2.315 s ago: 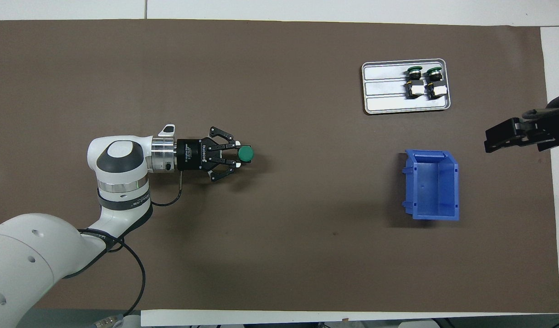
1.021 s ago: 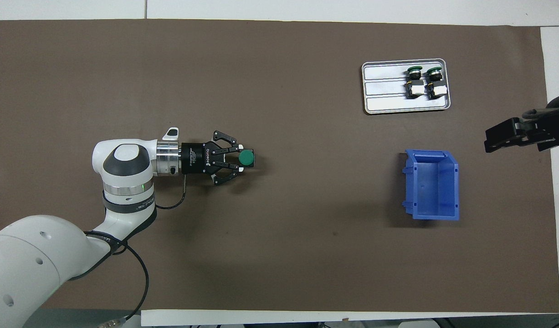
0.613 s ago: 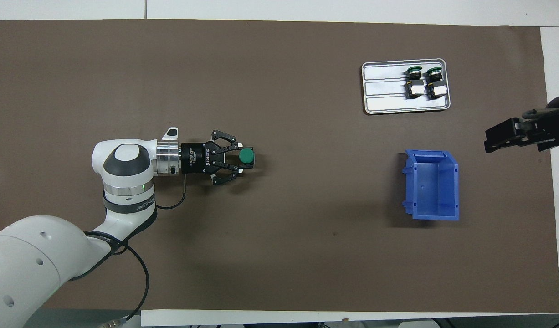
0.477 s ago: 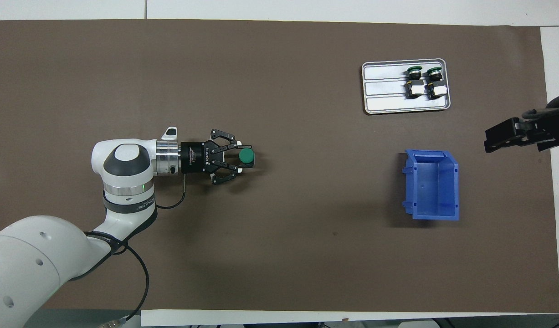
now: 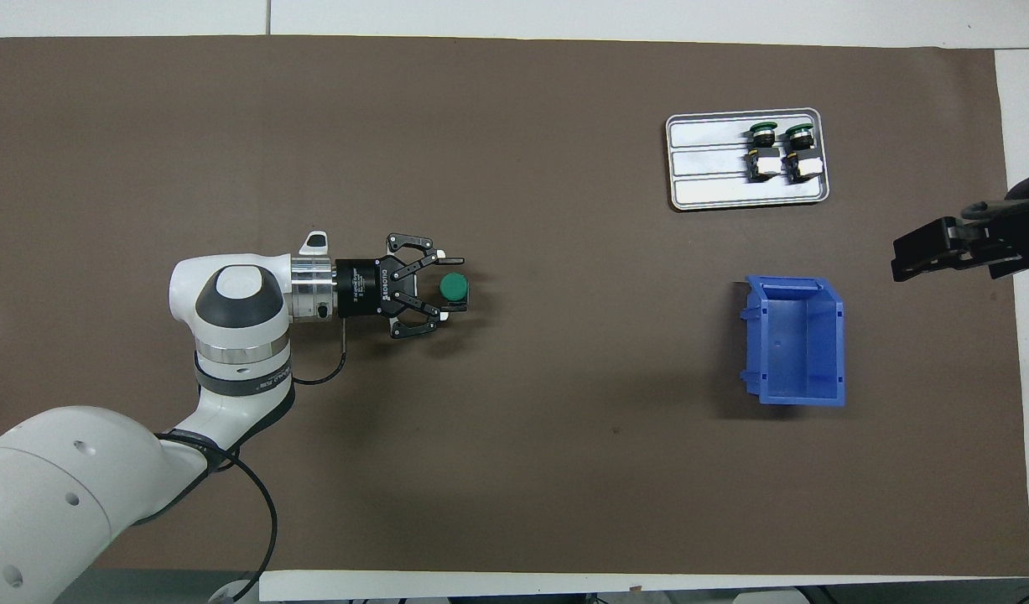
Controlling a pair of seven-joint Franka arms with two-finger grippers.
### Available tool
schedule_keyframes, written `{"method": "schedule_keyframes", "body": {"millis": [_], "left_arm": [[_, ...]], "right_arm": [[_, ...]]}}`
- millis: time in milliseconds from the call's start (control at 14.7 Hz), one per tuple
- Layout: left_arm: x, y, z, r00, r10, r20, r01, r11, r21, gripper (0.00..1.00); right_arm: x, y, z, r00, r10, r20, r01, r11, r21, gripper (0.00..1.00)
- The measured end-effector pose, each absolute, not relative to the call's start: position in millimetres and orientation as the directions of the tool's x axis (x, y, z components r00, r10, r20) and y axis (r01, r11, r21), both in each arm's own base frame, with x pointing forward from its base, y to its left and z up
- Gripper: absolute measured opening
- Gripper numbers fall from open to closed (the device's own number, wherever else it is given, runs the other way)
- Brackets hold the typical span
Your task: Place and press button with both arms
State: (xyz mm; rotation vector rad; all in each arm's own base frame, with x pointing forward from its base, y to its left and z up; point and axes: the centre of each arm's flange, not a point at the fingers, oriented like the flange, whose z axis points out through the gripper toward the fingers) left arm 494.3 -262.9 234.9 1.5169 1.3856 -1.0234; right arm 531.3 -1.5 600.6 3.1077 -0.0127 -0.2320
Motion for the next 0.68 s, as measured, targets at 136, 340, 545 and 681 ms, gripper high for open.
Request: {"method": "schedule_keyframes", "body": {"millis": [136, 340, 545, 681], "left_arm": [[496, -263, 242, 0.059, 0.328, -0.943, 0.998, -0.051, 0.045, 0.74], [498, -264, 257, 0.045, 0.322, -0.946, 0.999, -0.036, 0.035, 0.76], [500, -264, 276, 0.051, 0.324, -0.945, 0.999, -0.033, 0.043, 0.77], [501, -263, 292, 0.043, 0.36, -0.932, 0.999, -0.043, 0.03, 0.76]], "right_arm": [[531, -2, 601, 0.989, -0.01, -0.148, -0.006, -1.0, 0.026, 0.98], [531, -2, 601, 0.989, -0.01, -0.148, -0.006, -1.0, 0.026, 0.98], [531, -2, 601, 0.989, -0.01, -0.148, -0.006, -1.0, 0.026, 0.98], [531, -2, 601, 0.989, -0.01, -0.148, -0.006, -1.0, 0.026, 0.98]]}}
